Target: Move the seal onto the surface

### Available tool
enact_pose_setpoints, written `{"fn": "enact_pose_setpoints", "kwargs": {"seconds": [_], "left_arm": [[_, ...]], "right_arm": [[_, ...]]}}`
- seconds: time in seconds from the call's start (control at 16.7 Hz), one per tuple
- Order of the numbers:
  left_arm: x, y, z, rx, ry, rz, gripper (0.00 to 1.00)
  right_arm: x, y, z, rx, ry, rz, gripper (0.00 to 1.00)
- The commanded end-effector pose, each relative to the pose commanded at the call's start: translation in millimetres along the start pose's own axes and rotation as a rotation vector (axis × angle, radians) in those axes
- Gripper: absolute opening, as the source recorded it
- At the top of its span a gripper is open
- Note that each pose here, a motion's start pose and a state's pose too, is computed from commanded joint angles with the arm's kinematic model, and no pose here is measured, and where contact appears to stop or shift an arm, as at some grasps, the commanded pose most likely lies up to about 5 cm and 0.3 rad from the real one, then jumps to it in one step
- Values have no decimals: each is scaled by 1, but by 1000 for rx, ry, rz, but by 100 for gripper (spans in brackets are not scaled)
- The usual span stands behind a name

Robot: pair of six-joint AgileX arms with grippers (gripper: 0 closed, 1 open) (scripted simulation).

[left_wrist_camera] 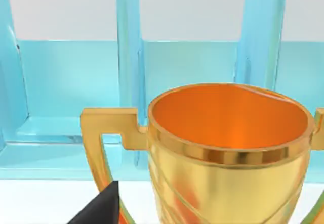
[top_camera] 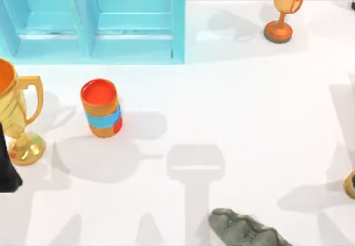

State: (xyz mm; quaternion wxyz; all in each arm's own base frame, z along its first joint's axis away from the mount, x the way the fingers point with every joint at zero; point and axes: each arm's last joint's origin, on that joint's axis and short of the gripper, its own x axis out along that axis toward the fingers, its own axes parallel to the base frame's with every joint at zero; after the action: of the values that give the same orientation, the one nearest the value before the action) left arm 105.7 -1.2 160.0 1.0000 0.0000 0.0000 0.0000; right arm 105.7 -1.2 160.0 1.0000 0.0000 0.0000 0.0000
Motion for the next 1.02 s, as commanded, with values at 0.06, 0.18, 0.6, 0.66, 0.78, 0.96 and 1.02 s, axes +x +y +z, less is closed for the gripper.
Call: {"fn": "enact_pose_setpoints", "kwargs": {"seconds": [0.06,0.18,0.6,0.66,0.78,0.96,1.02], "left_arm": [[0,0,0,0,0,0,100],[0,0,0,0,0,0,100],[0,0,0,0,0,0,100],[0,0,0,0,0,0,100],[0,0,0,0,0,0,100],[0,0,0,0,0,0,100],[0,0,0,0,0,0,100]], "right_arm": [[0,0,0,0,0,0,100],[0,-1,2,-4,11,-5,100],[14,-15,55,-104,352,-107,100],[21,-19,64,-117,441,-120,100],[41,-30,79,-134,638,-138,100],[76,-53,90,-131,941,-138,100],[87,-62,92,-124,1033,-131,100]]}}
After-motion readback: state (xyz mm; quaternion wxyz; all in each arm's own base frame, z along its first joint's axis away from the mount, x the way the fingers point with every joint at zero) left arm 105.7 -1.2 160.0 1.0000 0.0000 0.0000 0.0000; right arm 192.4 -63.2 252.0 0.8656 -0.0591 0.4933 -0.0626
